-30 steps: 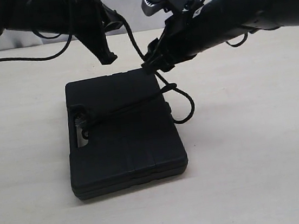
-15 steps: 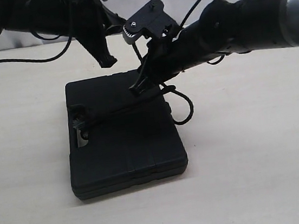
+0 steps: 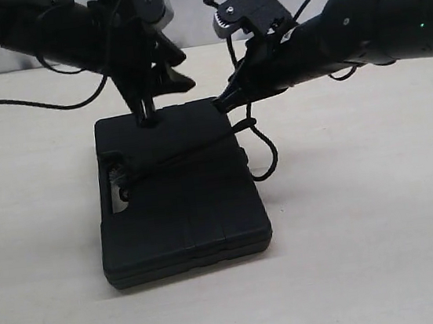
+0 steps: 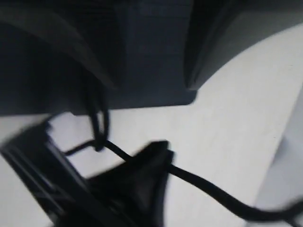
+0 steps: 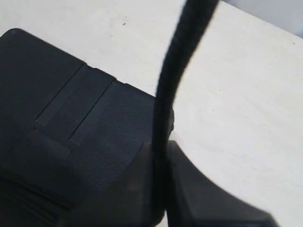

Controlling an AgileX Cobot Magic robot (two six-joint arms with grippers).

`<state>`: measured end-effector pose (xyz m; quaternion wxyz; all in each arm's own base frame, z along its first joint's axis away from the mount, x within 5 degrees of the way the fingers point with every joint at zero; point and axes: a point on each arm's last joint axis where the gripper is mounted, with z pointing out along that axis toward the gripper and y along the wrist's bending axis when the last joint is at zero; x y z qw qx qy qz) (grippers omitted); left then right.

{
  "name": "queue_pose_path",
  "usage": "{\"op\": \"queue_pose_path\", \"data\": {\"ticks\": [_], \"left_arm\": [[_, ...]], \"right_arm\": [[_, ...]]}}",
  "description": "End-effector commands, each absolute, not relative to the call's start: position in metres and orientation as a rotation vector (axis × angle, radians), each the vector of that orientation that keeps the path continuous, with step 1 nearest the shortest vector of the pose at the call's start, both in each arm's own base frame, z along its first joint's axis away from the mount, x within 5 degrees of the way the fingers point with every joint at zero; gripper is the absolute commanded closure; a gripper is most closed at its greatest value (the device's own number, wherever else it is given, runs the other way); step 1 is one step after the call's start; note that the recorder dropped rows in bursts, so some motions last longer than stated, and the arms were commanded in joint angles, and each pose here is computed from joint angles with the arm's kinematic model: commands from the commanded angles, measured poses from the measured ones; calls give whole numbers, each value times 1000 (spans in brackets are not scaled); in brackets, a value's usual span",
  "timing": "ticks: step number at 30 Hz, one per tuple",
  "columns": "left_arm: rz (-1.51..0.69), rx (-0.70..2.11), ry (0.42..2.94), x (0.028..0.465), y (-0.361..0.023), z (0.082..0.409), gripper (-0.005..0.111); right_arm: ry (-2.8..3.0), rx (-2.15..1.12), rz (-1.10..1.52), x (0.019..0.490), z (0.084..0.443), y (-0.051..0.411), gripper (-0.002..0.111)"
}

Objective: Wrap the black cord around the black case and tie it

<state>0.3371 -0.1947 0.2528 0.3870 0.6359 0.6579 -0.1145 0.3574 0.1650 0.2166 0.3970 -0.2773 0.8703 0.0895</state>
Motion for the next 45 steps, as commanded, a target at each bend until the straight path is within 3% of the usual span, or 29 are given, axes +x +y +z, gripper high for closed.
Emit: {"op": "queue_pose_path", "data": {"ticks": [1, 7, 14, 21, 36, 41, 45], "left_arm": [[-445, 1799, 1699, 322, -197, 238, 65], [-456, 1853, 1598, 328, -223, 204, 65], [-170, 1705, 1593, 348, -249, 174, 67], [-258, 1873, 1518, 337, -253, 163, 107], [-361, 2023, 1409, 327, -256, 149, 107], [-341, 2029, 1408, 328, -257, 146, 107], [-145, 1959, 1435, 337, -262, 144, 107]], "right_arm": [[2189, -619, 246, 353, 234, 156, 104], [2148, -568, 283, 341, 255, 152, 104], [2107, -540, 256, 339, 256, 149, 104], [2055, -509, 234, 342, 261, 147, 104], [1965, -352, 89, 348, 246, 113, 104], [2017, -175, -7, 360, 220, 69, 104], [2093, -104, -38, 370, 190, 51, 104]]}}
